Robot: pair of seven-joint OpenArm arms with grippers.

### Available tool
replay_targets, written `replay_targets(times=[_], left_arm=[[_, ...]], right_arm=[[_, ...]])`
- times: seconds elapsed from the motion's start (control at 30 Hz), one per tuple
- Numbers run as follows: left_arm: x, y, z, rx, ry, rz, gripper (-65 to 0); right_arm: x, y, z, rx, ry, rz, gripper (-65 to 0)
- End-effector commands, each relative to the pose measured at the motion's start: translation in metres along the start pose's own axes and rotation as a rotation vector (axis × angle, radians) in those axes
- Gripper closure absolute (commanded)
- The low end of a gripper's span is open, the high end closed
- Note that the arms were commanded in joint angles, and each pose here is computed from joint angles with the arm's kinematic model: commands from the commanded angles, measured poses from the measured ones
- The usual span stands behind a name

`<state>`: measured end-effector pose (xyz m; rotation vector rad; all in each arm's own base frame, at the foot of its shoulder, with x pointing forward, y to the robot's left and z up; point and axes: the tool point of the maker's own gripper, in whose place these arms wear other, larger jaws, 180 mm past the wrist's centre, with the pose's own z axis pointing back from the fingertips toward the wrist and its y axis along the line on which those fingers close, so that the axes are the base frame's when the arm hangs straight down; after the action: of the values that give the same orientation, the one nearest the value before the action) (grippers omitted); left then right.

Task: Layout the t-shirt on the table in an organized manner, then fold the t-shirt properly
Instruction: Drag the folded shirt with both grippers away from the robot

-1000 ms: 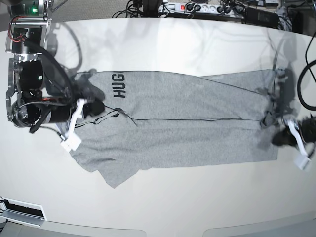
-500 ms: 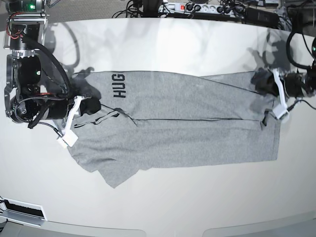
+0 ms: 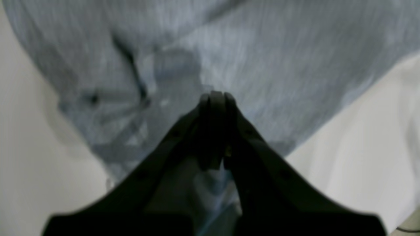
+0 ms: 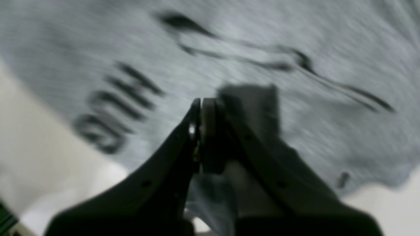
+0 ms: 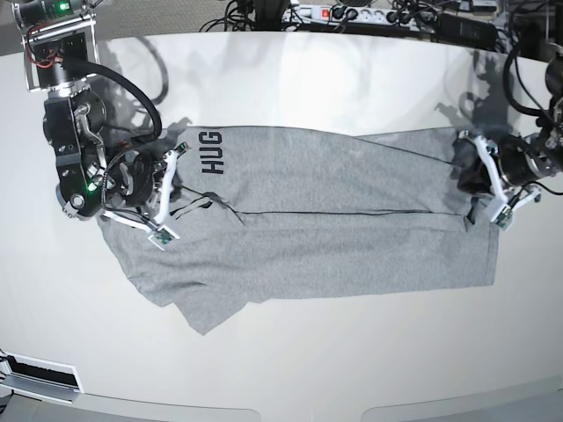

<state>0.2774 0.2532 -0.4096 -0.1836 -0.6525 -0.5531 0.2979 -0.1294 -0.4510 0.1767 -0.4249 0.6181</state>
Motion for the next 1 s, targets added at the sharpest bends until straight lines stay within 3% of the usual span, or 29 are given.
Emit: replay_targets(times=[0.0,0.17,0.27,0.43,0.6,0.97], left_arm=[[0.006,0.007,0.005,0.014,-0.017,-0.009,0.0],[0.015,0.006,0.004,0.011,-0.073,-0.003,0.0],[0.008,0.003,-0.001,0.012,-0.057,0.003,0.0],[-0.017,-0.002,-0.011,-0.017,-0.014,0.053,0.0],[-0.051,-0.026,-0.015,-0.115,0.165,-0.029,0.0],[-0.094,-0.024,0.013,-0.131,0.292,-0.072,0.0]], right_arm=[[0.009,-0.012,0.006,-0.035,-0.032,-0.006,0.0],[-0.001,-0.023,0.006,-0.105,-0.012,-0.044,0.0],[-0.009,-0.015,0.004,-0.072,-0.018,-0.032,0.0],[-0.016,0.013,-0.004,0.006,-0.106,0.005,0.0],[-0.055,0.024,-0.008,0.024,0.043,0.001,0.0],[-0.105,0.04,0.012,0.07,0.148,0.05,0.0]])
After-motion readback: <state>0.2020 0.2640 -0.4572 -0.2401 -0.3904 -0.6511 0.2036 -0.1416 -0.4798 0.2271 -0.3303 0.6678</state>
